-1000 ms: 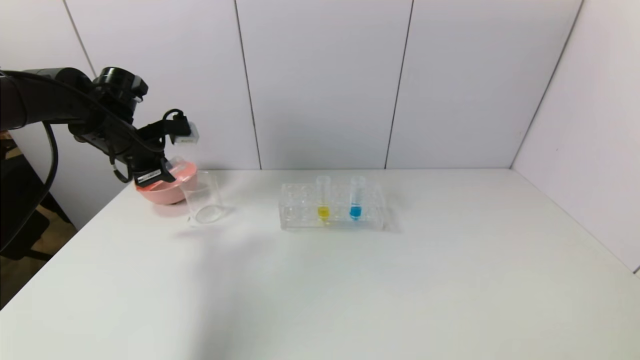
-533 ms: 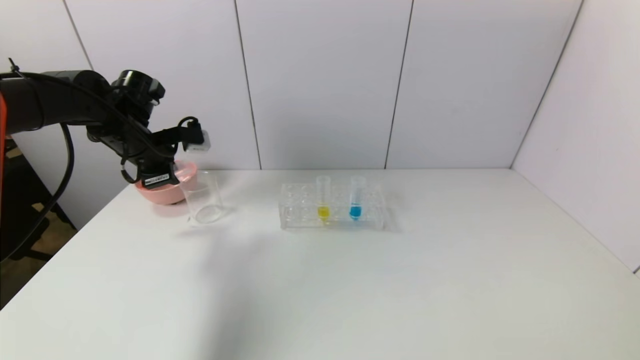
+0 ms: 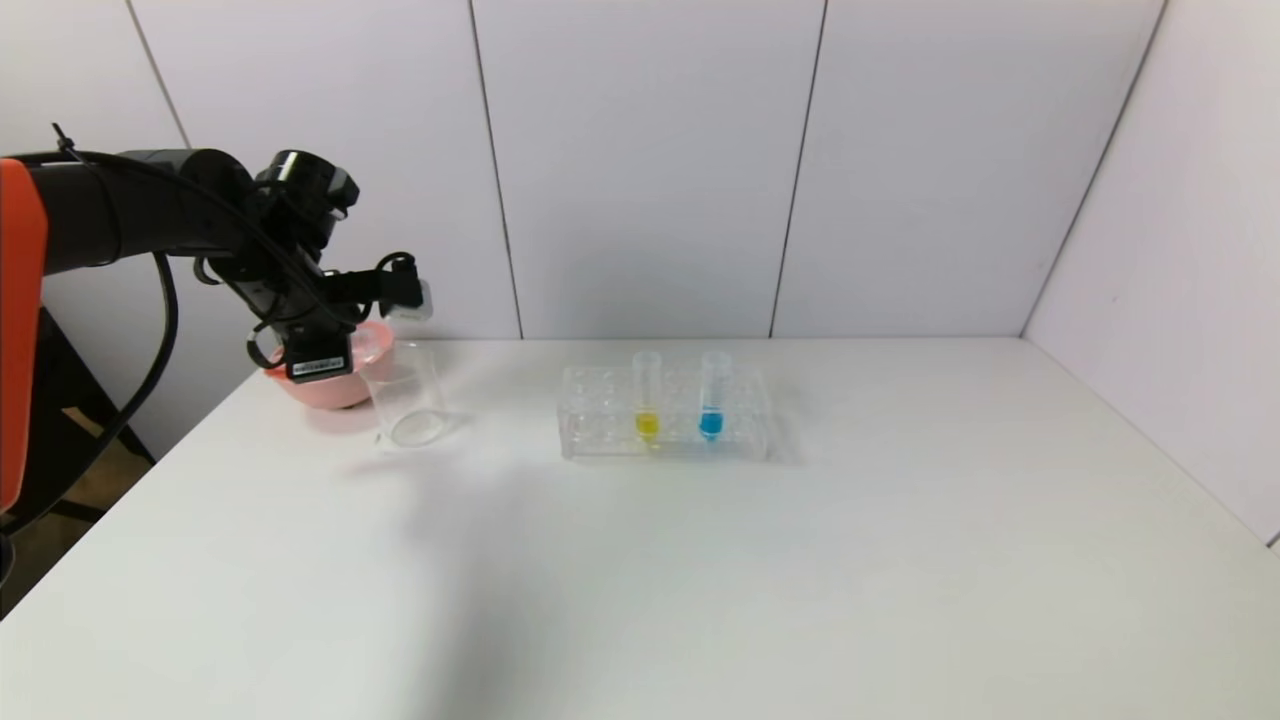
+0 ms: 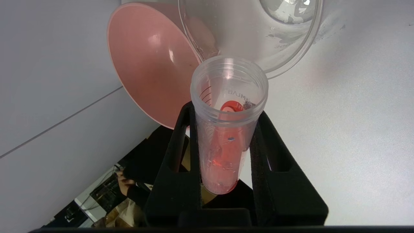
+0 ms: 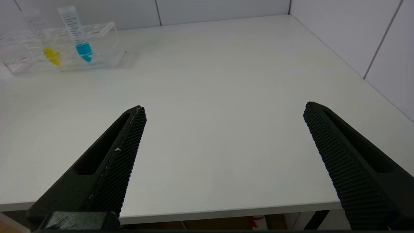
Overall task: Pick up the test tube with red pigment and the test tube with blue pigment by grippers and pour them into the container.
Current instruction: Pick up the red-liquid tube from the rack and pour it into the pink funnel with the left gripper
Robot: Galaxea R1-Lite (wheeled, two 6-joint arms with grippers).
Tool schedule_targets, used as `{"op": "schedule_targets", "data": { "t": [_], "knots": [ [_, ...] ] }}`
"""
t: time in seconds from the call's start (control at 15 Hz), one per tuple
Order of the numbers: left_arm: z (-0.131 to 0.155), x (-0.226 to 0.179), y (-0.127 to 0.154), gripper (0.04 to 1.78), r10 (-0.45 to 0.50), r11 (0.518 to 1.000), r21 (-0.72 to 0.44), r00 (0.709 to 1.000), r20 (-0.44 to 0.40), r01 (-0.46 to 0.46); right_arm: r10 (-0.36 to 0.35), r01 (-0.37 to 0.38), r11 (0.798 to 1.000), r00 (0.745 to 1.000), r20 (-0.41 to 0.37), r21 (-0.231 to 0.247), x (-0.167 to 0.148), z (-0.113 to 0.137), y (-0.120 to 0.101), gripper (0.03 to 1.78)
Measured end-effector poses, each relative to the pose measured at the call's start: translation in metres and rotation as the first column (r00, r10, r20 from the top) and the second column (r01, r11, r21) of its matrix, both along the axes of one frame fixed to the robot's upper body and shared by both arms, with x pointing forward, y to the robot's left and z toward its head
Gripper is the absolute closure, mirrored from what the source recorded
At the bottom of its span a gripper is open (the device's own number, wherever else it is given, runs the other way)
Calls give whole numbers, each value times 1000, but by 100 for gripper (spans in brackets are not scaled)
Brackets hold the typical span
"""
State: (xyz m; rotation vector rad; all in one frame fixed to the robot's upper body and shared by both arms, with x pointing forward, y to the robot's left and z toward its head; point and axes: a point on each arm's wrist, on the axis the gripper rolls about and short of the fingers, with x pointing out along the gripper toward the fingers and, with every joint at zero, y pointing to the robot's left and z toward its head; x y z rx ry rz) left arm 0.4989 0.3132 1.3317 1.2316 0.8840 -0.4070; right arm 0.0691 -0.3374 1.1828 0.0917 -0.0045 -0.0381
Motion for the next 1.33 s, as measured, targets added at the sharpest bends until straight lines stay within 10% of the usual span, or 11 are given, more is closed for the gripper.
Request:
{"op": "schedule_targets", "data": {
  "t": [1.33],
  "knots": [
    [-8, 1, -23, 137, 49, 977, 207, 999, -23, -43, 0, 0, 1000, 1000, 0, 0, 0, 0, 0, 4]
  ]
}}
